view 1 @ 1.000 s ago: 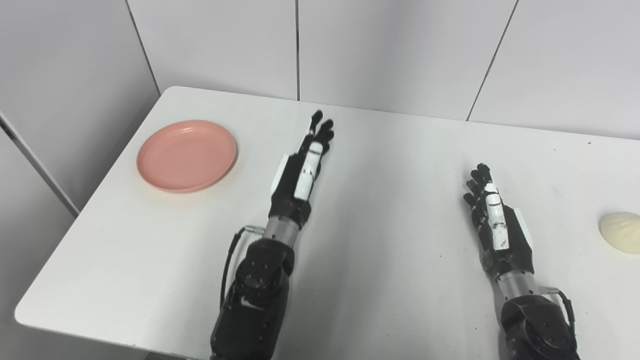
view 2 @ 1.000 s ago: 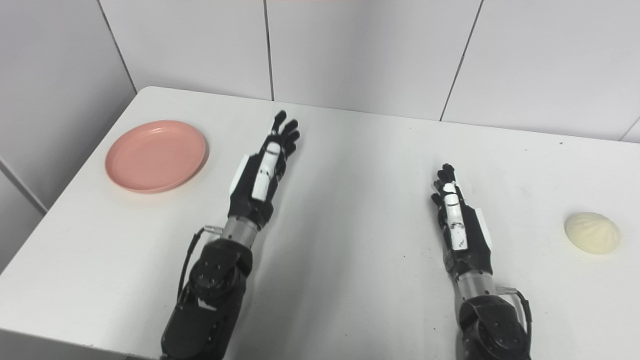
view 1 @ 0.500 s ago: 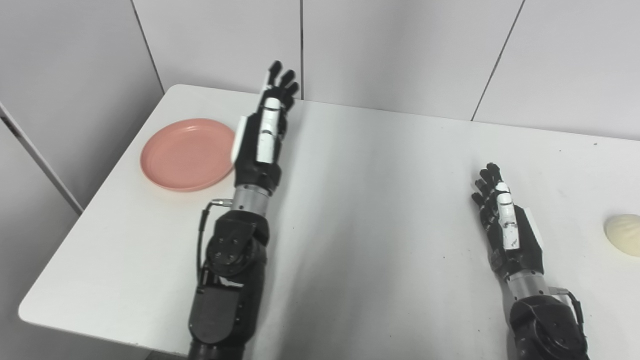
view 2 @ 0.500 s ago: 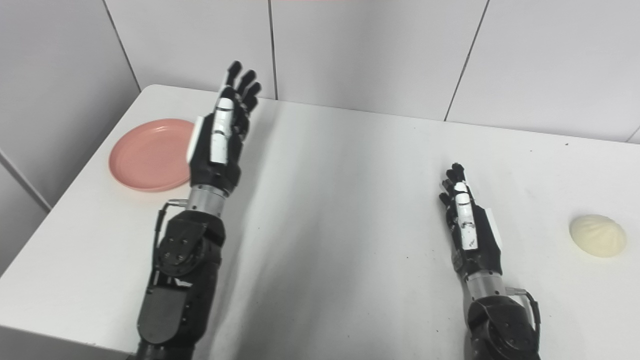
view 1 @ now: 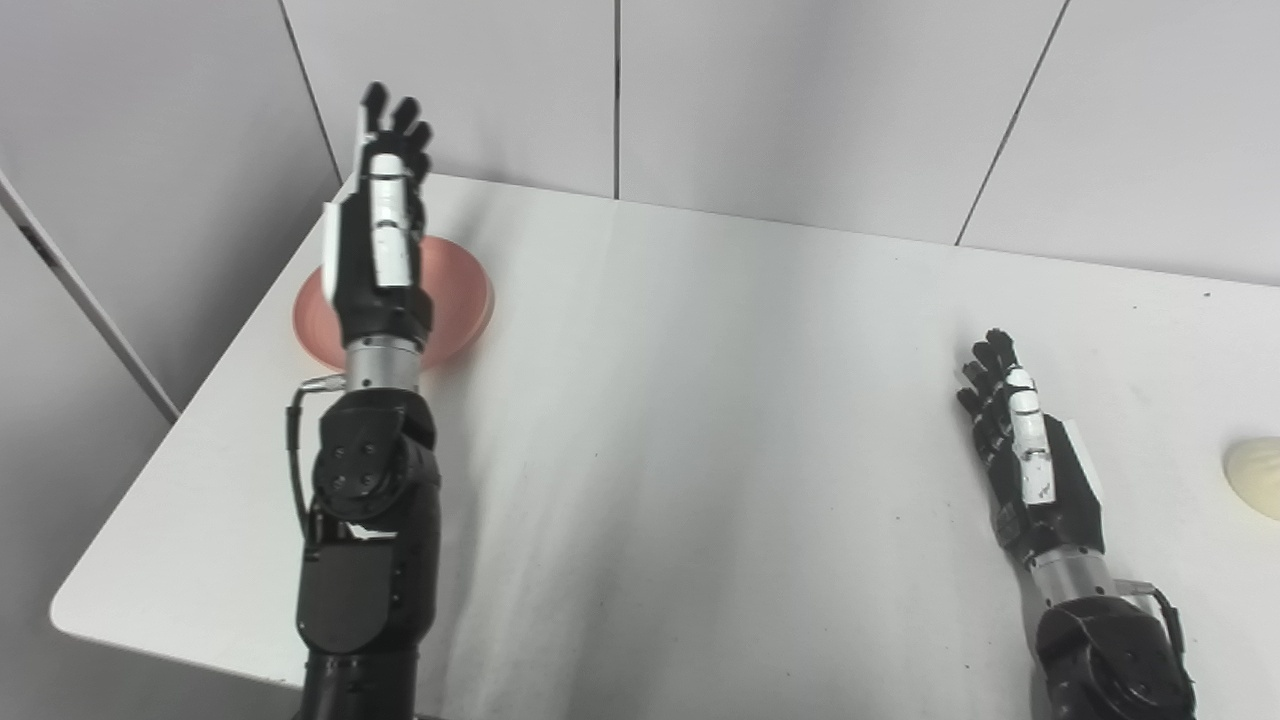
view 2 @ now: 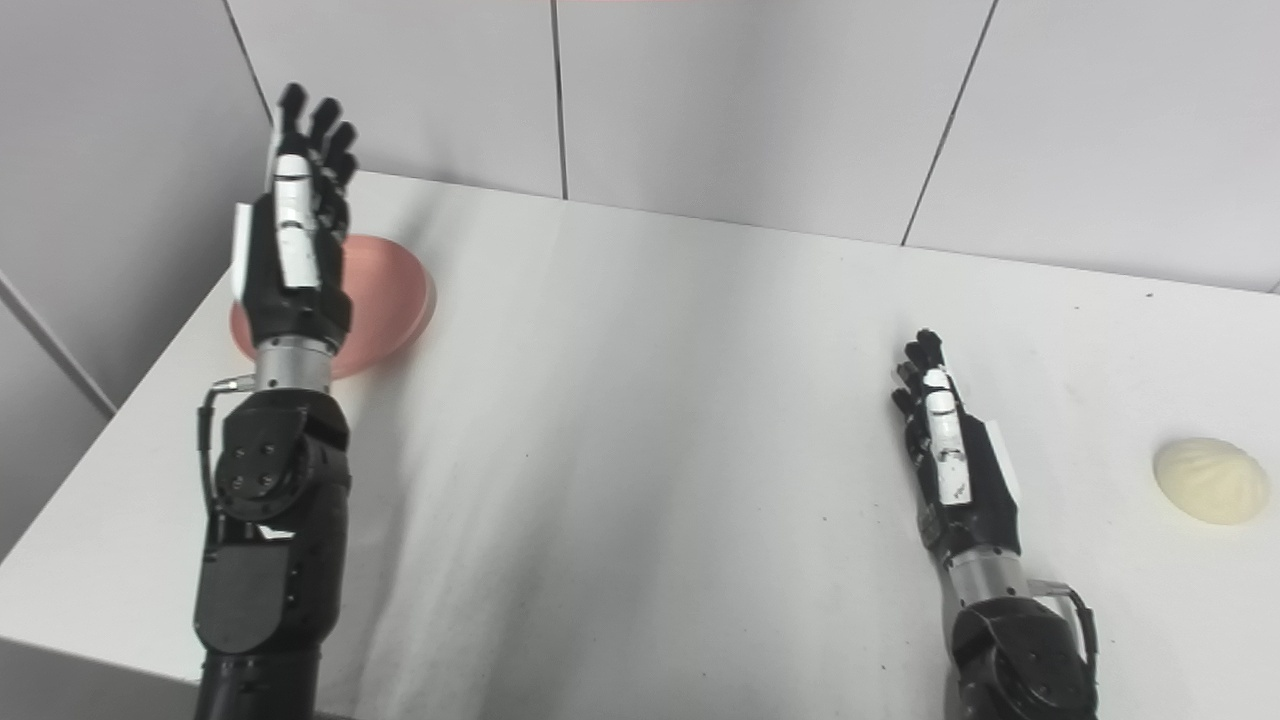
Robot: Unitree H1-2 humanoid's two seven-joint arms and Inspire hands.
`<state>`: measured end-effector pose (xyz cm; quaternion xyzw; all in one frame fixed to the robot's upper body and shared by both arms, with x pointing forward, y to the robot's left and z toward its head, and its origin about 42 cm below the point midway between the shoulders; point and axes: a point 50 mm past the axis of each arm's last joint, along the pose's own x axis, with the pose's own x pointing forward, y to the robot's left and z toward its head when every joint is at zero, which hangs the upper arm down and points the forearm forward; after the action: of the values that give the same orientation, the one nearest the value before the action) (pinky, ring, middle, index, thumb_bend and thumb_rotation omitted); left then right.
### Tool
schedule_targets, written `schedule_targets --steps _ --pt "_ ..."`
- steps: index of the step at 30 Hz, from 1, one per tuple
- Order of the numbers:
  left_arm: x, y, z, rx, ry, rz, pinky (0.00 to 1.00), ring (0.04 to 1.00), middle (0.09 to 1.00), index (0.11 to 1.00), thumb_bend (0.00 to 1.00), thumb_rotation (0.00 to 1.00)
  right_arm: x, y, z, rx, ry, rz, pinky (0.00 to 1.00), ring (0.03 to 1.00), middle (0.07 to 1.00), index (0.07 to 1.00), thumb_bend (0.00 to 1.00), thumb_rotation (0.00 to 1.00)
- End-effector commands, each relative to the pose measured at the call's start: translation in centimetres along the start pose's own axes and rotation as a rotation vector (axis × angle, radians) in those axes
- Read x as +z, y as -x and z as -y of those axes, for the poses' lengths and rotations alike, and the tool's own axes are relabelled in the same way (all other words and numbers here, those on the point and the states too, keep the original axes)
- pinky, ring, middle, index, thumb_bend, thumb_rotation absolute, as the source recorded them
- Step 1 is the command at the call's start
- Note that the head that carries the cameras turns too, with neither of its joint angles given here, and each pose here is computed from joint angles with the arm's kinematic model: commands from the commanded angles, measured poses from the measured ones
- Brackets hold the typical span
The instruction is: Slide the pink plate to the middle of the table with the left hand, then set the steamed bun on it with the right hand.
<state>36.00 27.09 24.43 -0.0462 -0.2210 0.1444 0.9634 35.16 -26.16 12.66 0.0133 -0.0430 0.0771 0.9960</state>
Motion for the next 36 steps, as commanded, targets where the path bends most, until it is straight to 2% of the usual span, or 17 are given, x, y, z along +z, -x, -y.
schedule_targets --steps 1,8,18,25,36 --pt "2.4 -1.5 -0.4 0.013 0.024 0.118 0.98 0.954 0.965 0.982 0.47 1.00 -1.6 1.5 1.2 -0.024 0.008 -0.051 1.00 1.000 1.000 1.000 0.18 1.00" --pt "2.6 -2.1 -3.6 0.081 0.031 0.135 1.00 0.972 0.982 0.997 0.47 1.00 -1.4 1.6 1.2 -0.026 0.016 -0.045 1.00 1.000 1.000 1.000 0.18 1.00" --pt "1.4 -2.6 -9.0 0.180 0.063 0.126 1.00 0.976 0.982 0.999 0.47 1.00 -1.5 1.5 1.3 -0.033 0.011 -0.039 1.00 1.000 1.000 1.000 0.17 1.00" --pt "0.2 -2.8 -10.5 0.221 0.089 0.095 1.00 0.972 0.967 0.983 0.46 1.00 -1.4 1.6 1.2 -0.029 0.010 -0.040 1.00 1.000 1.000 1.000 0.15 1.00" --pt "-2.8 -3.3 -13.1 0.257 0.141 0.021 1.00 0.987 0.985 0.996 0.46 1.00 -1.3 1.6 1.2 -0.025 0.018 -0.038 1.00 1.000 1.000 1.000 0.17 1.00"
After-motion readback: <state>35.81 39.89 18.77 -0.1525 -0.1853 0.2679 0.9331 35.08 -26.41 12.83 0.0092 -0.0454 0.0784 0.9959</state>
